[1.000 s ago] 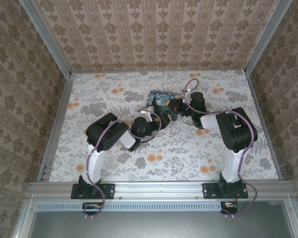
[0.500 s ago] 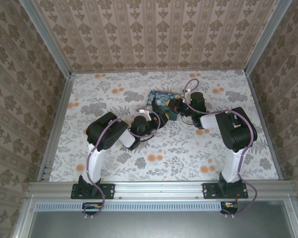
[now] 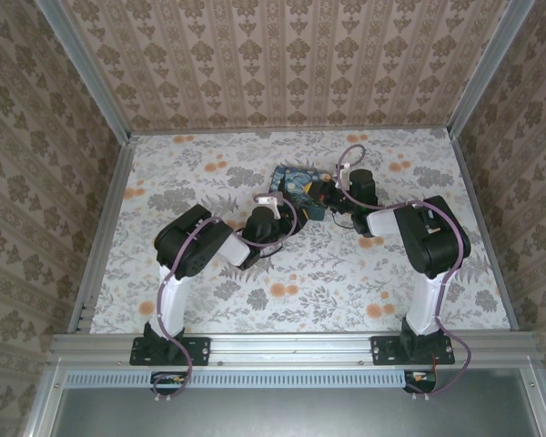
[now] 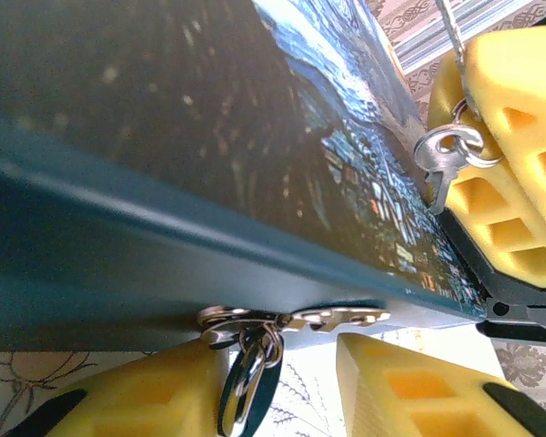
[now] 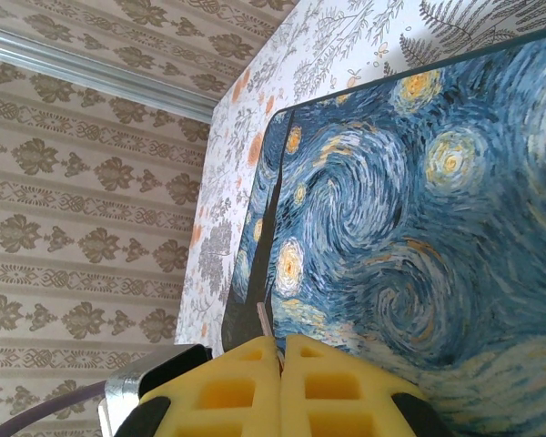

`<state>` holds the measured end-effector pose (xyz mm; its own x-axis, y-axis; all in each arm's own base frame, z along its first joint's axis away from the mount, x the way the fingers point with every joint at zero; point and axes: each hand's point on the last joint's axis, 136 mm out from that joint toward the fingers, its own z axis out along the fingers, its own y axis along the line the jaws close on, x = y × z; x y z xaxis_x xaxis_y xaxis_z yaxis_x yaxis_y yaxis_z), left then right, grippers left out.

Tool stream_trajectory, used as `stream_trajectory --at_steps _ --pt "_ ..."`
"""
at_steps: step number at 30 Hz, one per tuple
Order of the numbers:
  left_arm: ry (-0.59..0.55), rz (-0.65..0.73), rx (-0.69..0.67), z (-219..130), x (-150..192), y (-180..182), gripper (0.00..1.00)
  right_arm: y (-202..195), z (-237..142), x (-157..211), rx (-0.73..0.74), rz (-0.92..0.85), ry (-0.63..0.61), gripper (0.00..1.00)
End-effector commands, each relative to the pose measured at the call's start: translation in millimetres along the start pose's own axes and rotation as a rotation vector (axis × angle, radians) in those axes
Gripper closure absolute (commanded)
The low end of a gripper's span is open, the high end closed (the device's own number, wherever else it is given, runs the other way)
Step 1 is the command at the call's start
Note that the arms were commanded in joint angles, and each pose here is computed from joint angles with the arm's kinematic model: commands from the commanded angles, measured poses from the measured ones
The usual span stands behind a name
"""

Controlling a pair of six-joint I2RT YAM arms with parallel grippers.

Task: Unlock a padlock with a key

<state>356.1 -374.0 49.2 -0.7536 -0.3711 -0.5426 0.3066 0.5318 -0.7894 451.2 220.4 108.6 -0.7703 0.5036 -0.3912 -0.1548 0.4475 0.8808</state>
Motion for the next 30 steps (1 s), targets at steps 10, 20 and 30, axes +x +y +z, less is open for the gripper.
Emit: stream_trajectory --at_steps 10,20,30 --pt "0.111 -0.025 -0.170 -3 26 50 0.81 -20 1 16 0.041 0.049 0.049 1.00" --pt "0.131 -0.098 -0.122 -7 18 42 1.00 26 -12 -1 -0.048 0.001 0.019 1.00" --pt "0.233 -0.163 -0.075 -16 15 25 1.00 39 -51 37 -0.110 -0.040 0.066 1.00"
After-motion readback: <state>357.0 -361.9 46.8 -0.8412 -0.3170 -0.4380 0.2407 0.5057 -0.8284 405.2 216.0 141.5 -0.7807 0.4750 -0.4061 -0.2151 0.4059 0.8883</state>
